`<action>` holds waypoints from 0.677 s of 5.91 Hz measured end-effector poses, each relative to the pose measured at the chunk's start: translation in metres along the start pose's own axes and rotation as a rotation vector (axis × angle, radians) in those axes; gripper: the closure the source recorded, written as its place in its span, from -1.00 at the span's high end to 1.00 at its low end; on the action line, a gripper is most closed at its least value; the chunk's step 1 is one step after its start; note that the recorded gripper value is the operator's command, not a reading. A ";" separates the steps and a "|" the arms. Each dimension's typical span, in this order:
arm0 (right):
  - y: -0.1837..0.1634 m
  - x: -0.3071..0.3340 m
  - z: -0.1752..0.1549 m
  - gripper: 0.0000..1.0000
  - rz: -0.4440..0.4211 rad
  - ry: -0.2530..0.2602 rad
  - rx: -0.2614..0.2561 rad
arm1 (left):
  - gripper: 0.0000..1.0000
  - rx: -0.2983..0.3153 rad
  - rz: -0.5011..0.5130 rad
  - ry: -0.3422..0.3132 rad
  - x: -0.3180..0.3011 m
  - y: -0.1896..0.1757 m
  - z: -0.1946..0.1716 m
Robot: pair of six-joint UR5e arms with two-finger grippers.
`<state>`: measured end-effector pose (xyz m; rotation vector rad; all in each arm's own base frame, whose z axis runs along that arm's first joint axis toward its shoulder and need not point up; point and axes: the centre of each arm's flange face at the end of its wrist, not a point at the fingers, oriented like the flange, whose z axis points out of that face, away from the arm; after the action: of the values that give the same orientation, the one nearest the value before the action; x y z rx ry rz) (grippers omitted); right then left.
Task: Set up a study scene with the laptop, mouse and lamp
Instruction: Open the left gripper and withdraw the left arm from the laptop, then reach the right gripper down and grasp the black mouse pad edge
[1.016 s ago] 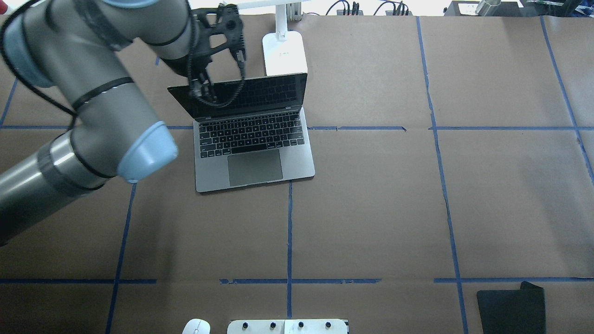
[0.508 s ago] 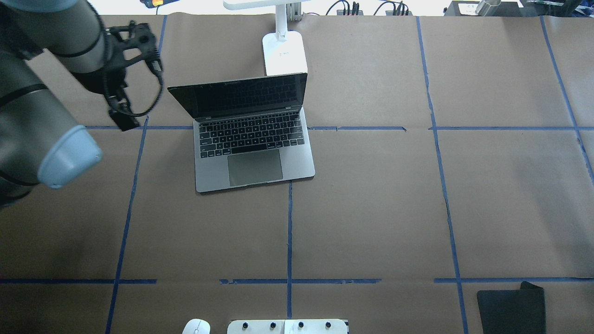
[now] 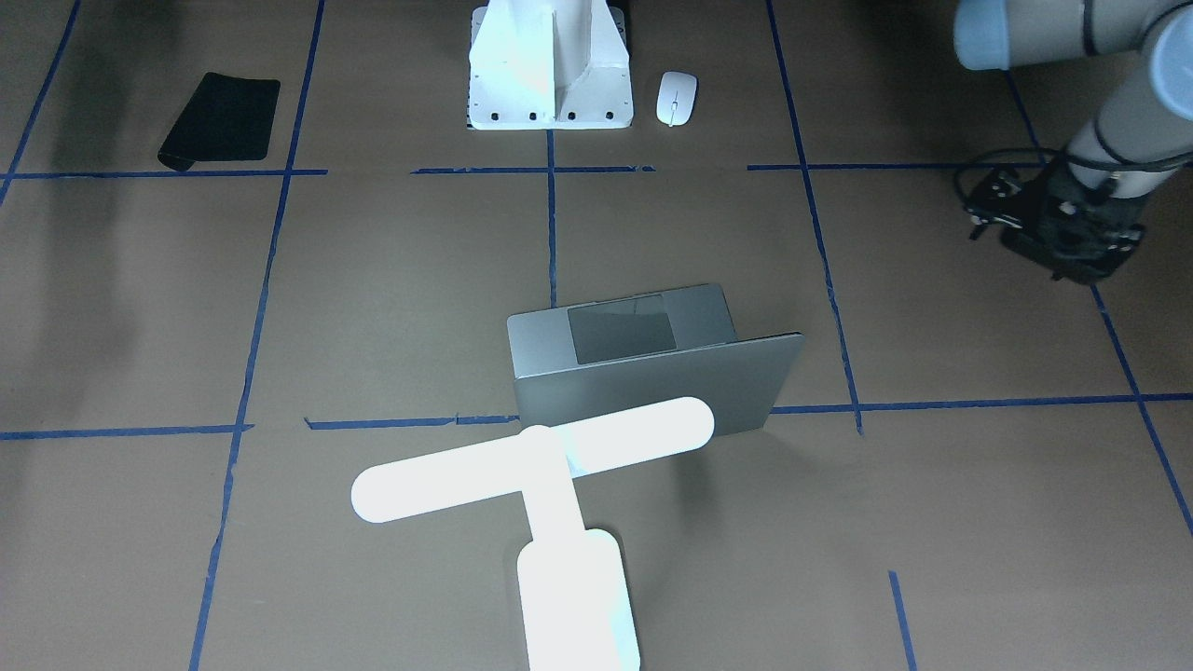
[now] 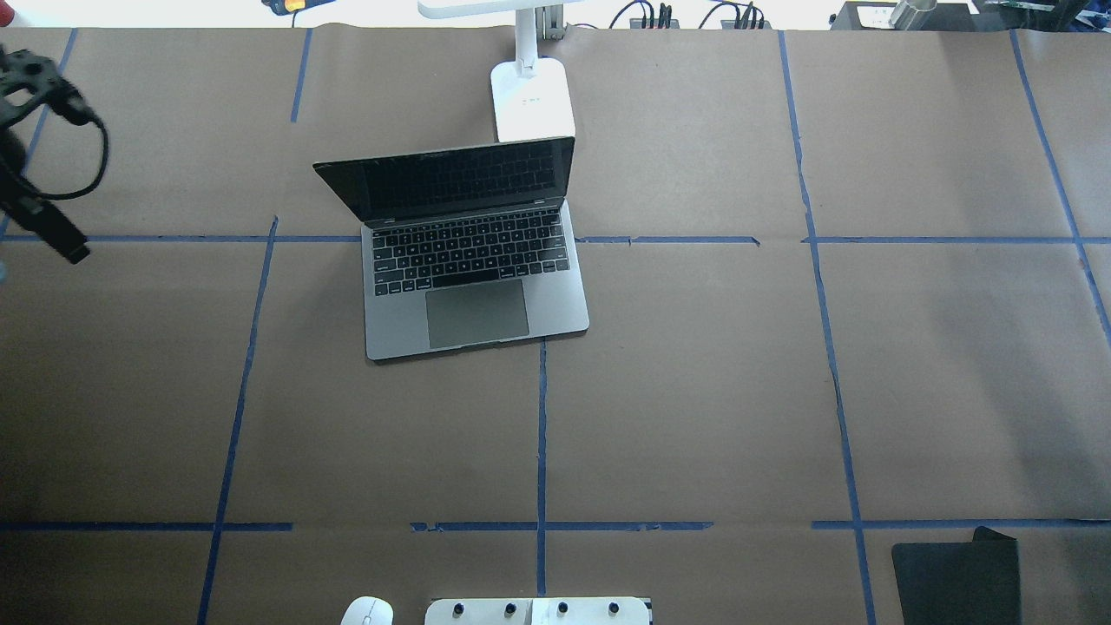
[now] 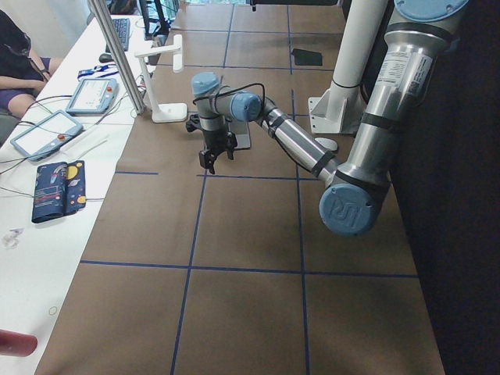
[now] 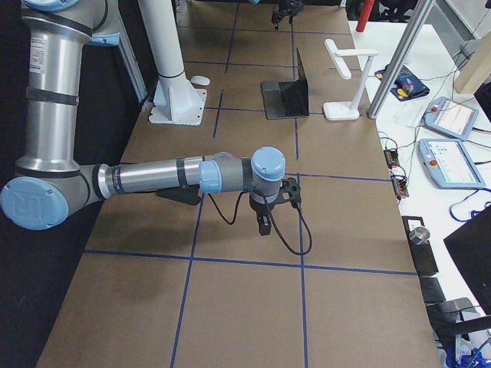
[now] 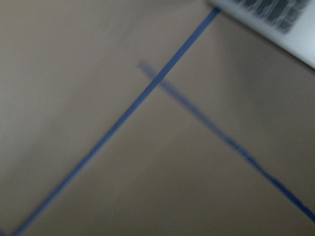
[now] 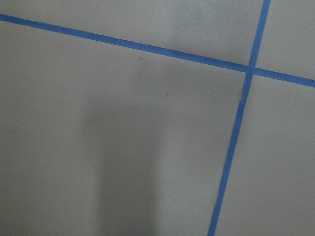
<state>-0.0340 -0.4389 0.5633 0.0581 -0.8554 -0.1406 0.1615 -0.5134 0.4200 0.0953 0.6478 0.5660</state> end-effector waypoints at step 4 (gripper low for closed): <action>0.100 -0.065 0.082 0.99 0.206 -0.089 0.117 | 1.00 0.053 -0.181 0.000 -0.057 0.073 0.043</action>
<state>-0.1281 -0.3301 0.5790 0.0731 -0.9523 0.1005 0.1162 -0.4776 0.5043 0.0855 0.6645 0.3749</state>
